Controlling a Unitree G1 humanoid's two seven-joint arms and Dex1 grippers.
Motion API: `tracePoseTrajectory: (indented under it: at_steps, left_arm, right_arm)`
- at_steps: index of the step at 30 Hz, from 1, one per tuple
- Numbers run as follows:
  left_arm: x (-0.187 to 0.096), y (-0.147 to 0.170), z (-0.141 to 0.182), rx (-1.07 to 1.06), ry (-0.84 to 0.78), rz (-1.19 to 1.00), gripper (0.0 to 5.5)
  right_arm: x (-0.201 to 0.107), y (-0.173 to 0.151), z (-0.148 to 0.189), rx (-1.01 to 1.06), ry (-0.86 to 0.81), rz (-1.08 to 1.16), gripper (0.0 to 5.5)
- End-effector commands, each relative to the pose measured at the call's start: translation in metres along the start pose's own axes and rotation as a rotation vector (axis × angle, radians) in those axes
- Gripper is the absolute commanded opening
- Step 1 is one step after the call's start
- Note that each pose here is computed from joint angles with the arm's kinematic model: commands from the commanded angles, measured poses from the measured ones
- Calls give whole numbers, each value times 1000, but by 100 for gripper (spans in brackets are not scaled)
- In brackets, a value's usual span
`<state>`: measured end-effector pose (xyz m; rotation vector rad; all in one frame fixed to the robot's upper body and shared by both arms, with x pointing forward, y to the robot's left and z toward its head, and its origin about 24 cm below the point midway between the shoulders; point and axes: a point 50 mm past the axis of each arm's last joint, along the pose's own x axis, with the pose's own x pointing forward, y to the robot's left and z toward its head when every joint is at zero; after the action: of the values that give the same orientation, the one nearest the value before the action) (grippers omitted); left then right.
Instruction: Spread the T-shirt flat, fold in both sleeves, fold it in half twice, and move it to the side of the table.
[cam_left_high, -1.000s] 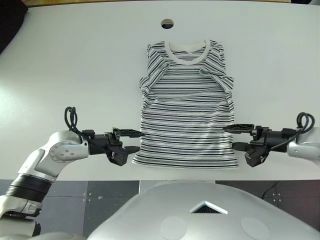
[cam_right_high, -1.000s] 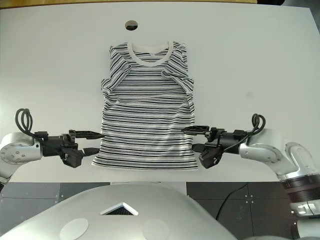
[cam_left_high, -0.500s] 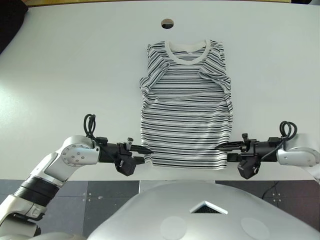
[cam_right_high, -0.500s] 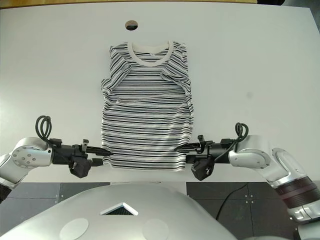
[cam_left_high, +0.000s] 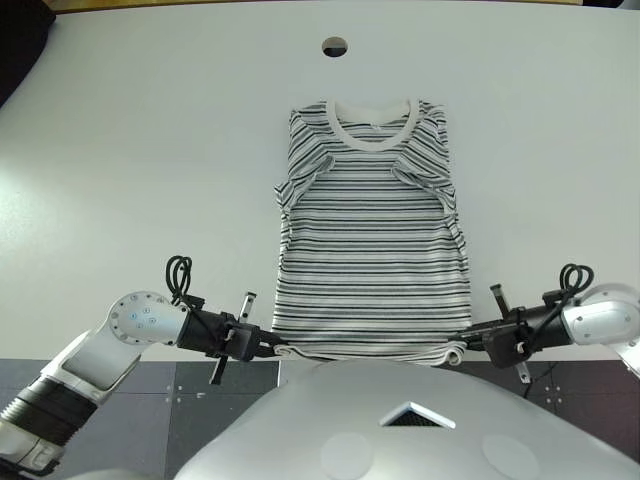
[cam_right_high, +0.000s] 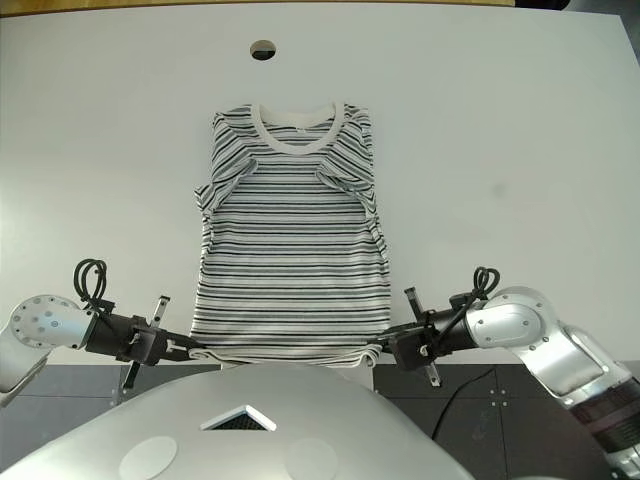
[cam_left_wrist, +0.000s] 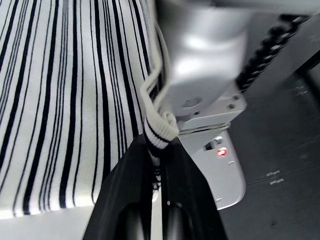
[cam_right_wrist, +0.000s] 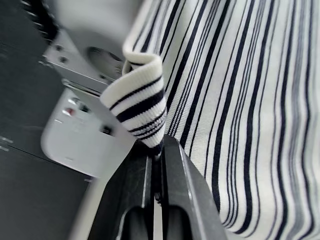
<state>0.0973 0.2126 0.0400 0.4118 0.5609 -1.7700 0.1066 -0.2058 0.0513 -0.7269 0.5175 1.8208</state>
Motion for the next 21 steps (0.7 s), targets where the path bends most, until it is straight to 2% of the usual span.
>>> tracePoseTrajectory:
  at_steps: [1,6,11,15,21]
  left_arm:
    - [-8,8,13,4,-33,43,10]
    - [-31,58,33,101,-109,390,10]
    - [-55,106,52,169,-177,665,10]
    - [-61,147,55,99,-190,828,10]
    - [-61,204,42,-90,-126,1017,10]
  right_arm:
    - [-9,-11,8,36,-50,-57,15]
    - [-29,-56,19,14,-173,-350,15]
    - [-56,-105,18,32,-183,-611,15]
    - [-70,-148,9,112,-146,-766,15]
    - [-70,-189,-16,247,-58,-876,15]
